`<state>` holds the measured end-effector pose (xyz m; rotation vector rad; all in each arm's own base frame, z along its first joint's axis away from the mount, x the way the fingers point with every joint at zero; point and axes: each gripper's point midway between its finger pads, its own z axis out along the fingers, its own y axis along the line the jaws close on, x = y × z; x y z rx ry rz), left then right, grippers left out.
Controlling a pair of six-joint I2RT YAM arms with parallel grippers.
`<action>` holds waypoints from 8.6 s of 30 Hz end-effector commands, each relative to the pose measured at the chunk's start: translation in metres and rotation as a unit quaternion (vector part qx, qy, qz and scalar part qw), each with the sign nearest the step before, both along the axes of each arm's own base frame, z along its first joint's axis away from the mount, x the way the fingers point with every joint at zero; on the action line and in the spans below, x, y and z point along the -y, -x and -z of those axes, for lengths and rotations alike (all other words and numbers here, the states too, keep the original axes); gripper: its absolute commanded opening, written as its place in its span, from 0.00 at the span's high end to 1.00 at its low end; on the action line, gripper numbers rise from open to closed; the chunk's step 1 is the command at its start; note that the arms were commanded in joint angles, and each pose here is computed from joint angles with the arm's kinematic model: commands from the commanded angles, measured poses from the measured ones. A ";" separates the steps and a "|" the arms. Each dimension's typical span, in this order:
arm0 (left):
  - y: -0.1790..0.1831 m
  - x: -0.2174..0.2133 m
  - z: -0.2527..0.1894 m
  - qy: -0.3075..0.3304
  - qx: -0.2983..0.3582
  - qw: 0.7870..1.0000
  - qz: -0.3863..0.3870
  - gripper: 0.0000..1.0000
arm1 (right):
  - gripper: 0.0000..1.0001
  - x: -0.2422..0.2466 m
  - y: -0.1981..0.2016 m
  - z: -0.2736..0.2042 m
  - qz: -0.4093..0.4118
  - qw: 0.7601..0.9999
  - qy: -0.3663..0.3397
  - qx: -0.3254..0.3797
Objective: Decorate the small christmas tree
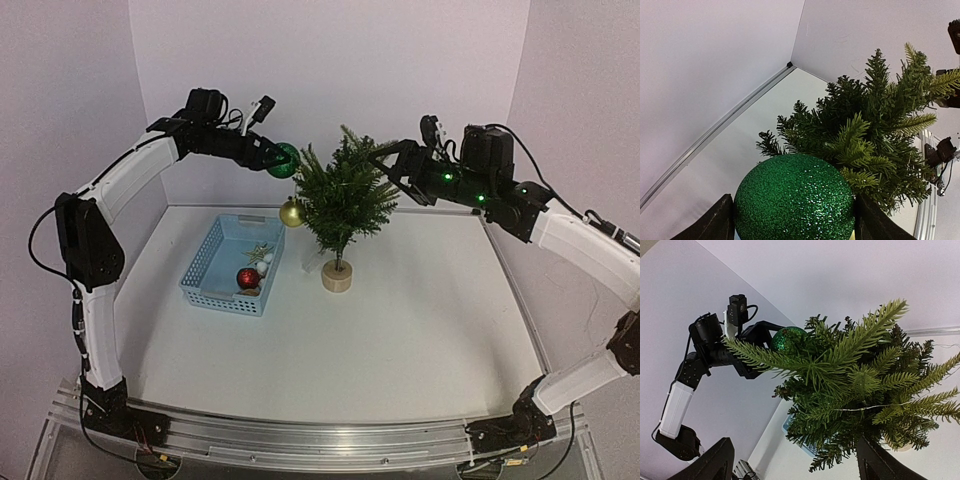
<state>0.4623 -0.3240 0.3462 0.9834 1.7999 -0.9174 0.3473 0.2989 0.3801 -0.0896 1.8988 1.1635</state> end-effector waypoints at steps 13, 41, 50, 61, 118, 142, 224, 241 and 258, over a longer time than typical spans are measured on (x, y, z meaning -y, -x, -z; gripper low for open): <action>-0.004 0.003 0.009 0.013 -0.018 1.000 0.002 0.36 | 0.16 -0.009 -0.005 -0.020 -0.015 0.999 -0.021 0.020; 0.000 0.003 -0.001 0.014 -0.002 1.000 0.017 0.13 | 0.16 -0.009 -0.004 -0.025 -0.018 0.999 -0.023 0.027; 0.022 -0.024 -0.040 -0.006 0.072 0.996 0.042 0.01 | 0.16 -0.004 -0.003 -0.027 -0.008 0.999 -0.021 0.033; 0.044 -0.067 -0.038 -0.059 0.053 0.997 0.016 0.00 | 0.16 0.006 -0.004 -0.030 0.017 0.999 -0.015 0.044; 0.040 -0.089 0.277 -0.317 -0.112 0.936 0.101 0.46 | 0.15 0.032 -0.034 0.003 0.098 0.995 0.031 0.014; 0.036 -0.122 0.031 -0.155 -0.042 0.982 -0.095 0.52 | 0.17 0.006 -0.007 -0.056 0.000 0.999 -0.027 0.045; 0.217 -0.136 -0.038 0.237 -0.325 0.906 -0.132 0.01 | 0.80 -0.290 0.109 -0.031 -0.069 0.950 0.100 0.287; 0.283 -0.098 -0.054 0.157 -0.236 0.939 0.197 0.00 | 0.79 -0.195 0.188 -0.015 -0.276 0.754 0.292 0.520; 0.299 -0.037 -0.034 0.118 -0.249 0.923 0.268 0.09 | 0.81 -0.210 0.165 -0.013 -0.244 0.645 0.385 0.613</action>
